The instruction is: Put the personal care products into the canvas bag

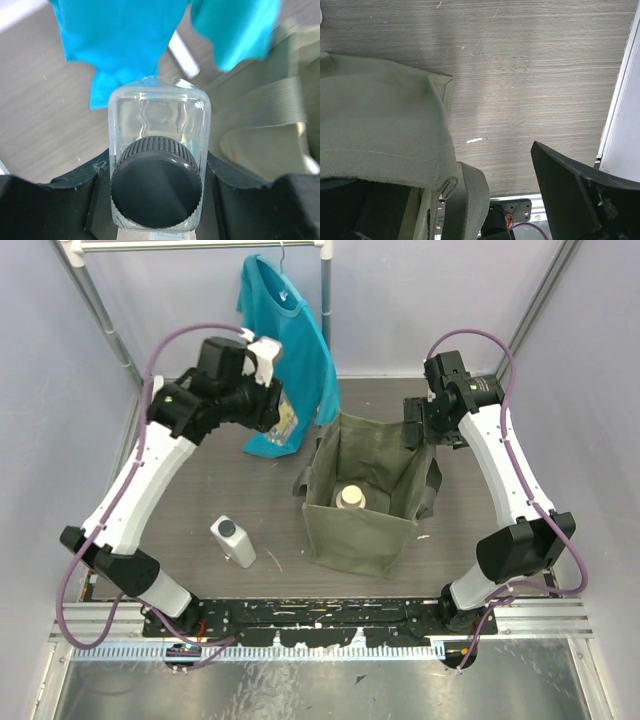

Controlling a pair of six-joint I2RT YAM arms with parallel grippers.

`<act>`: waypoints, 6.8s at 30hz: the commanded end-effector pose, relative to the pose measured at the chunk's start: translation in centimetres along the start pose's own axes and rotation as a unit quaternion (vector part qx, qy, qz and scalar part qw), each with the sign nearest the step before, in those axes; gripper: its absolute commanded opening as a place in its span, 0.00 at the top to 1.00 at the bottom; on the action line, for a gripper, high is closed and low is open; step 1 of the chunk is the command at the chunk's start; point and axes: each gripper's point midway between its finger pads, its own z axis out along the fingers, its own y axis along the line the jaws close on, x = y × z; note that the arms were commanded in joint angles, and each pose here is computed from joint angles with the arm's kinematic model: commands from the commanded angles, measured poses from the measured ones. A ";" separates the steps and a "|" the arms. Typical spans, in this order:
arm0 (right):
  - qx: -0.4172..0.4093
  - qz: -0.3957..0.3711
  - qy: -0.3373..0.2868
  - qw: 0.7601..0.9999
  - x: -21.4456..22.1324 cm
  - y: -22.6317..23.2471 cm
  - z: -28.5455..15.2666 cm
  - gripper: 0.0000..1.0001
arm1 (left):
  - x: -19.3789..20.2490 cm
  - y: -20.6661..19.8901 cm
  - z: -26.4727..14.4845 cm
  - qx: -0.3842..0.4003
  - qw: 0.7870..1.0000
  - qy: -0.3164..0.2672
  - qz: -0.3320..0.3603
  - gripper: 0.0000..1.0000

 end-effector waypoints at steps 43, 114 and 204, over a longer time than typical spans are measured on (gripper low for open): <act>0.014 0.033 -0.063 0.997 -1.4 -1.2 -3.2 0.00 | -4.2 -26.1 1.6 0.349 0.927 -0.113 0.076 0.77; 0.030 0.012 -0.040 0.999 1.5 -2.2 -2.9 0.00 | 0.9 -22.0 8.4 0.190 0.974 -0.082 0.092 0.02; 0.028 -0.024 -0.016 0.999 3.1 -2.5 -2.7 0.00 | 26.9 -2.3 -0.2 -0.287 0.741 0.245 -0.555 0.99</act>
